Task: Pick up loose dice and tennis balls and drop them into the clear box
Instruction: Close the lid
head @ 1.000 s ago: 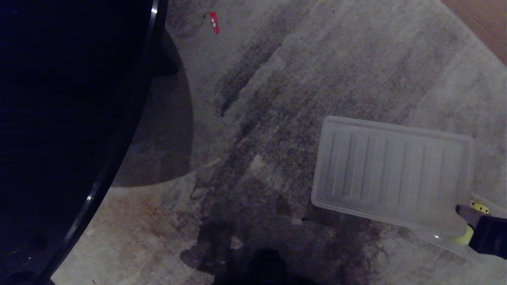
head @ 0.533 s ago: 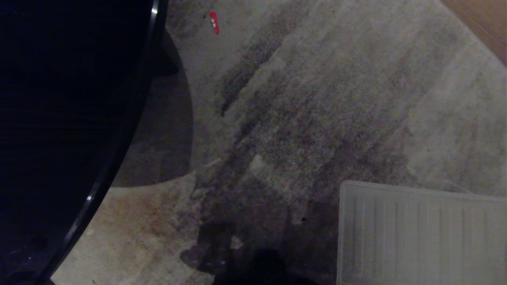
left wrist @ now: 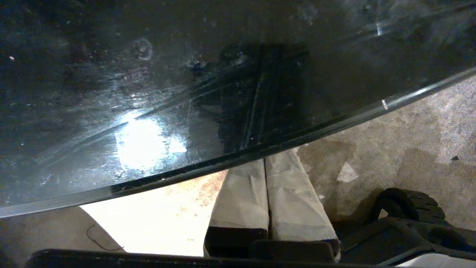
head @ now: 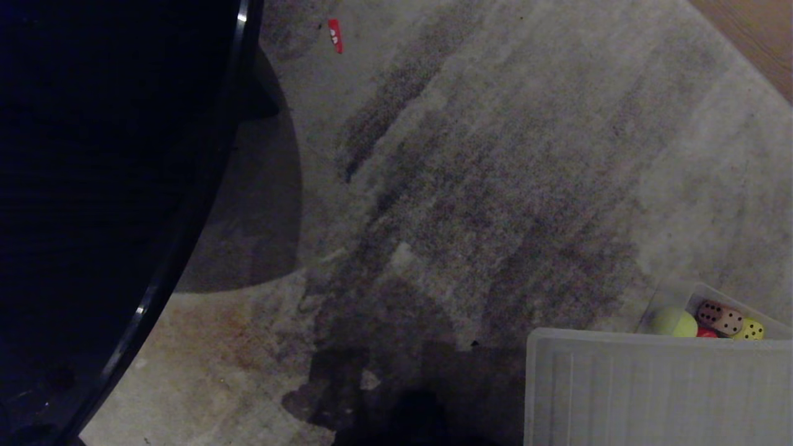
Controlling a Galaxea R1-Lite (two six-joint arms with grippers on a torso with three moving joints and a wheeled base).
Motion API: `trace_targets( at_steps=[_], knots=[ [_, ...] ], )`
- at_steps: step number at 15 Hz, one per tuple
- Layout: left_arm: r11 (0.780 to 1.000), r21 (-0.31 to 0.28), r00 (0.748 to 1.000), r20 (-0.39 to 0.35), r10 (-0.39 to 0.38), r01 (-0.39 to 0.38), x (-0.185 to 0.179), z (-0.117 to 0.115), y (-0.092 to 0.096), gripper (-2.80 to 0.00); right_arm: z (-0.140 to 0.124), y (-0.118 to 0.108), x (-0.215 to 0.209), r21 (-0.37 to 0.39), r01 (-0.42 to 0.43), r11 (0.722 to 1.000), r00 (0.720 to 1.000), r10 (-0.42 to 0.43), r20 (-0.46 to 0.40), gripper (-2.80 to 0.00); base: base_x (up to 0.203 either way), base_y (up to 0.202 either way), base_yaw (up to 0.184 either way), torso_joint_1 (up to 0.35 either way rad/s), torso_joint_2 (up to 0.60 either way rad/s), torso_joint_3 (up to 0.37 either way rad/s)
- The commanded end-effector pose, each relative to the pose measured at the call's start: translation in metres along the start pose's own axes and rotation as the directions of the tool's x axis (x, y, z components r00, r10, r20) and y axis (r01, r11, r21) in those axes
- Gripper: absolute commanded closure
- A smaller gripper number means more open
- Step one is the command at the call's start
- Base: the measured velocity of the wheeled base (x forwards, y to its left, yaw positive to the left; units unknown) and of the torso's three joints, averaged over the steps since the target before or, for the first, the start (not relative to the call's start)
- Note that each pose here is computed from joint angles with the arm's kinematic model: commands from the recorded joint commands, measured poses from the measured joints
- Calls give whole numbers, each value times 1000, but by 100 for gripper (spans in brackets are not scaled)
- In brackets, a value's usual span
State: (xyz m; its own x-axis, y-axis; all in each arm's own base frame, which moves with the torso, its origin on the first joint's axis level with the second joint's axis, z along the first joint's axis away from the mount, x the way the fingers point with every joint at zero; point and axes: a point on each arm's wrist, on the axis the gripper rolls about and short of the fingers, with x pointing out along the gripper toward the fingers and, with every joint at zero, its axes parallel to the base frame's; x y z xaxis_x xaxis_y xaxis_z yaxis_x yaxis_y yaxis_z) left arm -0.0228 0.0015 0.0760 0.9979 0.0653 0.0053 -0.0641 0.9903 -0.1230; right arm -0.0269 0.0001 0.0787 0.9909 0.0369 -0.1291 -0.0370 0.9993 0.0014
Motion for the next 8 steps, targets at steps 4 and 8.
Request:
trace_targets(
  at_steps=[4,8],
  knots=[
    [1000,-1,1000,-2,1,-1,0,0,0,0,-3,0,-2,0,0,1000,1000,0,19,0,0,0,0,0,0,0],
    [1000,0,1000,-2,1,-1,0,0,0,0,-3,0,-2,0,0,1000,1000,0,19,0,0,0,0,0,0,0]
  ],
)
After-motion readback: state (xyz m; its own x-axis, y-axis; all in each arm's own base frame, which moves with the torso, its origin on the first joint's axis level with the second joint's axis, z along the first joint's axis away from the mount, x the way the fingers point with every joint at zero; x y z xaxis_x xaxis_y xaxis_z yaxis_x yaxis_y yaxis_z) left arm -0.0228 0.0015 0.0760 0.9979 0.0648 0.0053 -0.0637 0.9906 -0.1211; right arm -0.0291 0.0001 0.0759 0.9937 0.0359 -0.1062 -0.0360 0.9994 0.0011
